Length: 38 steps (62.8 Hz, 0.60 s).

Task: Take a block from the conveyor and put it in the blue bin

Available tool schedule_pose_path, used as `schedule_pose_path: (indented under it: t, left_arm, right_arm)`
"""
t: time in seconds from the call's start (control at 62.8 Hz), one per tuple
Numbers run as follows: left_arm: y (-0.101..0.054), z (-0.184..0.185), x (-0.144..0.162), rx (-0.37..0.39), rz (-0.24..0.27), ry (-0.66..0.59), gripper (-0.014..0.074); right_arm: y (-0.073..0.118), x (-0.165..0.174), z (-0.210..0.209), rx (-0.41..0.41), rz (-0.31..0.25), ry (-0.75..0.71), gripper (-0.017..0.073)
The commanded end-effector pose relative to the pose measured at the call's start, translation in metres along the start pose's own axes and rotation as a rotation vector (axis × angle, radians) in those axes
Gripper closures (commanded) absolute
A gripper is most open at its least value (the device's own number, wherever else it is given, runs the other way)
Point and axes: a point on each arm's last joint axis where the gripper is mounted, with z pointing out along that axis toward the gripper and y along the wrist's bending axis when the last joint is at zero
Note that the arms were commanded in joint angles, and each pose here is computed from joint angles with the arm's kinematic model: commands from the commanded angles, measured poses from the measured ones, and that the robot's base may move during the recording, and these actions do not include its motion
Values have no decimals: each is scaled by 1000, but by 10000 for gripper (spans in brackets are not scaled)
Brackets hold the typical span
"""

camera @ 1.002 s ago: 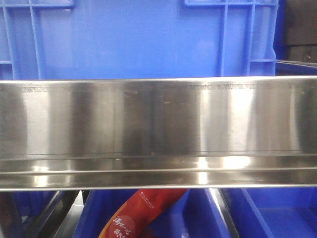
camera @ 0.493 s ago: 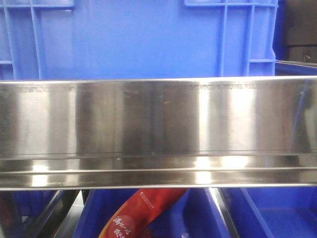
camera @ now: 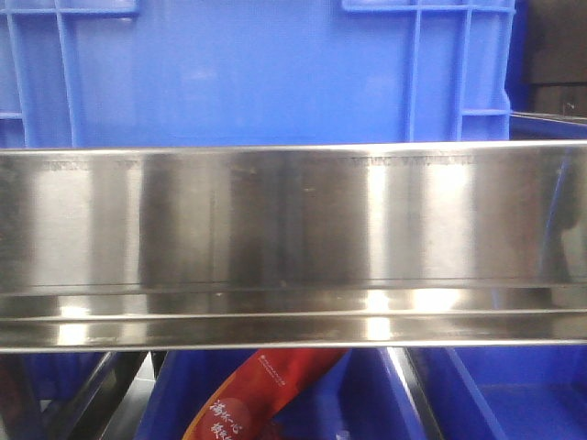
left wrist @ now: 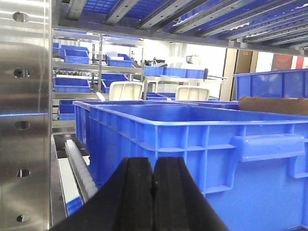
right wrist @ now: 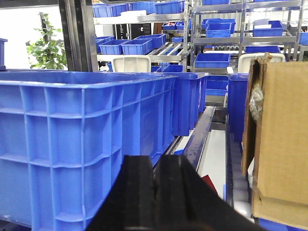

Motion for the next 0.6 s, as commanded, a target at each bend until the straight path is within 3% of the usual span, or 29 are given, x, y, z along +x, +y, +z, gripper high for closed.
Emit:
schedule_pose_path:
  t: [0.0, 0.127, 0.382, 0.589]
  left_arm:
    - [0, -1, -1, -5, 0, -17, 704]
    - [0, -1, -1, -5, 0, -17, 704]
    - [0, -1, -1, -5, 0, -17, 704]
    - [0, -1, -1, -5, 0, -17, 704]
  right_arm:
    - [-1, -2, -1, 6, -4, -25, 721]
    - [-1, -2, -1, 14, -91, -27, 721]
    - [-12, 28, -6, 136, -97, 25, 721]
    - [-20, 57, -17, 240, -89, -22, 721]
